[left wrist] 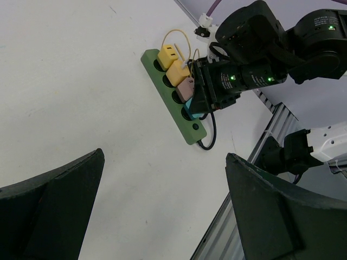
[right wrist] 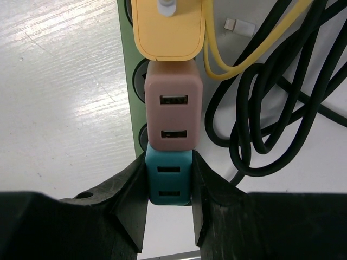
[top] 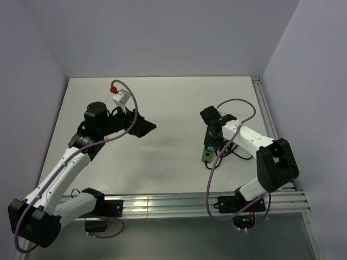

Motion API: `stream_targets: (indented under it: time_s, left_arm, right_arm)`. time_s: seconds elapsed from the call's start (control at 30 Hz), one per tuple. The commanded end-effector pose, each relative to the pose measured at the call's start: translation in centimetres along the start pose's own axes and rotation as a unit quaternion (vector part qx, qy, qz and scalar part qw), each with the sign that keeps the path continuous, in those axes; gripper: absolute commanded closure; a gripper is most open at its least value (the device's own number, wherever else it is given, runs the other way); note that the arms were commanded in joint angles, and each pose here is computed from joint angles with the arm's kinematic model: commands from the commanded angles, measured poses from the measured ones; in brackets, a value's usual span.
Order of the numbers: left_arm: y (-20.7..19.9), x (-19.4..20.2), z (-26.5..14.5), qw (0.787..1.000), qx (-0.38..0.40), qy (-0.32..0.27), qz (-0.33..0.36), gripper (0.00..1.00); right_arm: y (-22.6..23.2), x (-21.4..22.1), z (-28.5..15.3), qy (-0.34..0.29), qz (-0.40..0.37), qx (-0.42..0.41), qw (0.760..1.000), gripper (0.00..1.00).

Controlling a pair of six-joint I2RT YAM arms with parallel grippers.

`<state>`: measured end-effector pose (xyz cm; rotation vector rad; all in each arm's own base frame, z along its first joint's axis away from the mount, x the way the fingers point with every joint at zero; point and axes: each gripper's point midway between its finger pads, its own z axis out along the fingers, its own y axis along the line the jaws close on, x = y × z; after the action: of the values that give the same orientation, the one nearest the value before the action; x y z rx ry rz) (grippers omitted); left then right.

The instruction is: Insert the plug

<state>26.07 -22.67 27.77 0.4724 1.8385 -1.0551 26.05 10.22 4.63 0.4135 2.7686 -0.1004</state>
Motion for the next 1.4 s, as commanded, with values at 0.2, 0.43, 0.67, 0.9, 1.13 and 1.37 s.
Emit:
stream_targets:
  time_s: [0.2, 0.43, 0.67, 0.9, 1.13, 1.37]
  left_arm:
    - [-0.9, -1.1, -0.2, 0.999, 0.019, -0.021, 0.021, 0.01]
    - [-1.1, -1.1, -0.1, 0.999, 0.025, -0.018, 0.022, 0.01]
    - [-0.9, -1.1, -0.1, 0.999, 0.021, -0.019, 0.021, 0.01]
    - [-0.9, -1.0, -0.1, 0.999, 0.022, -0.018, 0.021, 0.01]
    - [-0.9, -1.0, -0.1, 0.999, 0.022, -0.017, 0.021, 0.01]
    - [-0.9, -1.0, -0.1, 0.999, 0.022, -0.017, 0.021, 0.01]
  right_arm:
    - [0.4, 1.5, 4.8, -0.005, -0.029, 0.076, 0.997, 1.00]
    - [-0.5, 1.1, 4.2, -0.014, -0.006, 0.048, 0.999, 1.00]
    - [1.4, -1.2, 1.2, -0.070, 0.006, -0.026, 0.997, 0.81]
    - [2.0, -3.9, -2.5, -0.113, 0.008, -0.052, 0.992, 0.32]
    - [1.7, -5.8, -4.3, -0.128, 0.007, -0.037, 0.991, 0.35]
    - [1.0, -6.7, -4.1, -0.118, 0.006, -0.009, 0.993, 0.39]
